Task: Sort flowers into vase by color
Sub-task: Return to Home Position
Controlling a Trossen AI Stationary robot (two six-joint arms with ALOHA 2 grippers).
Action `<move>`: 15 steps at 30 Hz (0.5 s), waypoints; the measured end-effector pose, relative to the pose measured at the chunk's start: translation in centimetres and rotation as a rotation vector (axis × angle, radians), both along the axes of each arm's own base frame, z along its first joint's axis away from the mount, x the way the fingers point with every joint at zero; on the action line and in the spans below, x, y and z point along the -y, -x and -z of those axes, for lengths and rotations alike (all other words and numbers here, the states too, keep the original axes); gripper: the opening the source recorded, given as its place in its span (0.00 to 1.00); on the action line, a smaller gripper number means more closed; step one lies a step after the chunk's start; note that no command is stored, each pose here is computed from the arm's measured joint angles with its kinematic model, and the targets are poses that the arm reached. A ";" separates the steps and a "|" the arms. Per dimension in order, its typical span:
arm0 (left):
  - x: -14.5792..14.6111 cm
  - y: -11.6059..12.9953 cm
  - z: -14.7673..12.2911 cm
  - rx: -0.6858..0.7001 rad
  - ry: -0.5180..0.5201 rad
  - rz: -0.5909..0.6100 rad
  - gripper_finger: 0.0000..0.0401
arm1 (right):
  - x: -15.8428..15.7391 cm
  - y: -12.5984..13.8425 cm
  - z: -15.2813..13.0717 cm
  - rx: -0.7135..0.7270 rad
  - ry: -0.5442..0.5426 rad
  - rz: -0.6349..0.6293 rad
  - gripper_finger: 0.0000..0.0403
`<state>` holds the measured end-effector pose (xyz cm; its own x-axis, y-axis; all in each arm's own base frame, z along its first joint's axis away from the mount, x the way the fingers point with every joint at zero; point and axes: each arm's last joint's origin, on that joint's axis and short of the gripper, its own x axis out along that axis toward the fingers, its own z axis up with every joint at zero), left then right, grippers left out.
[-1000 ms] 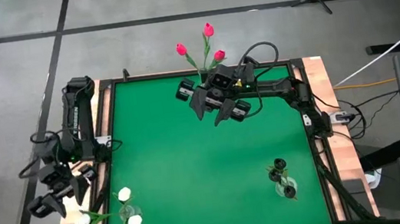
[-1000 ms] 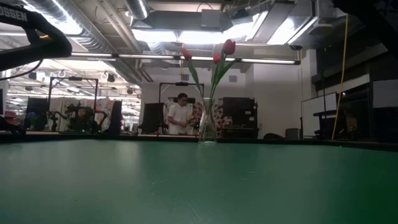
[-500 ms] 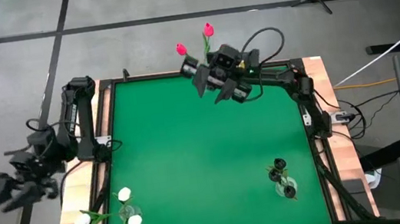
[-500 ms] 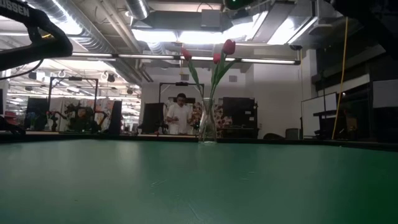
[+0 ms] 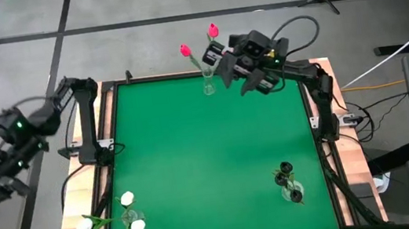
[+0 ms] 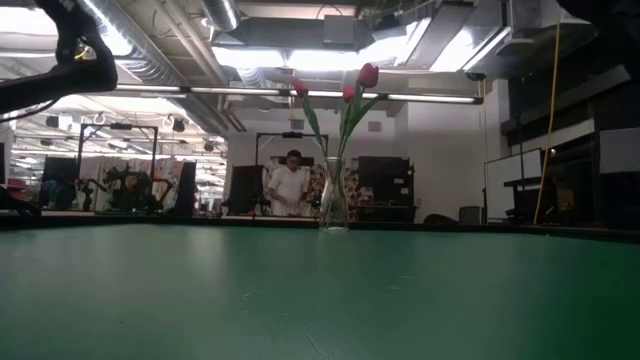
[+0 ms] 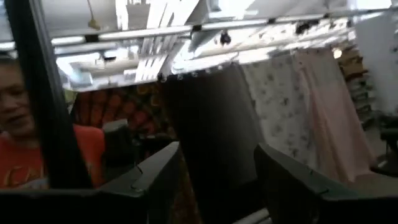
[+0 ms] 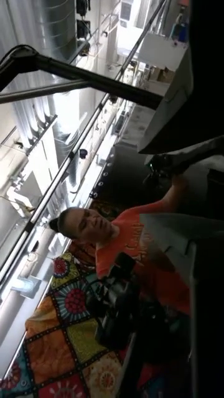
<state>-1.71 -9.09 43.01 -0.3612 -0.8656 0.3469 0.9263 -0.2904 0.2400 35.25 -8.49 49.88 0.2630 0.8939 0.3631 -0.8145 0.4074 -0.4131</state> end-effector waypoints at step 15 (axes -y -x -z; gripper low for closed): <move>3.4 -0.7 -0.7 -0.154 0.102 -0.494 0.51 | -1.2 3.3 -2.7 -0.013 0.040 -0.031 0.41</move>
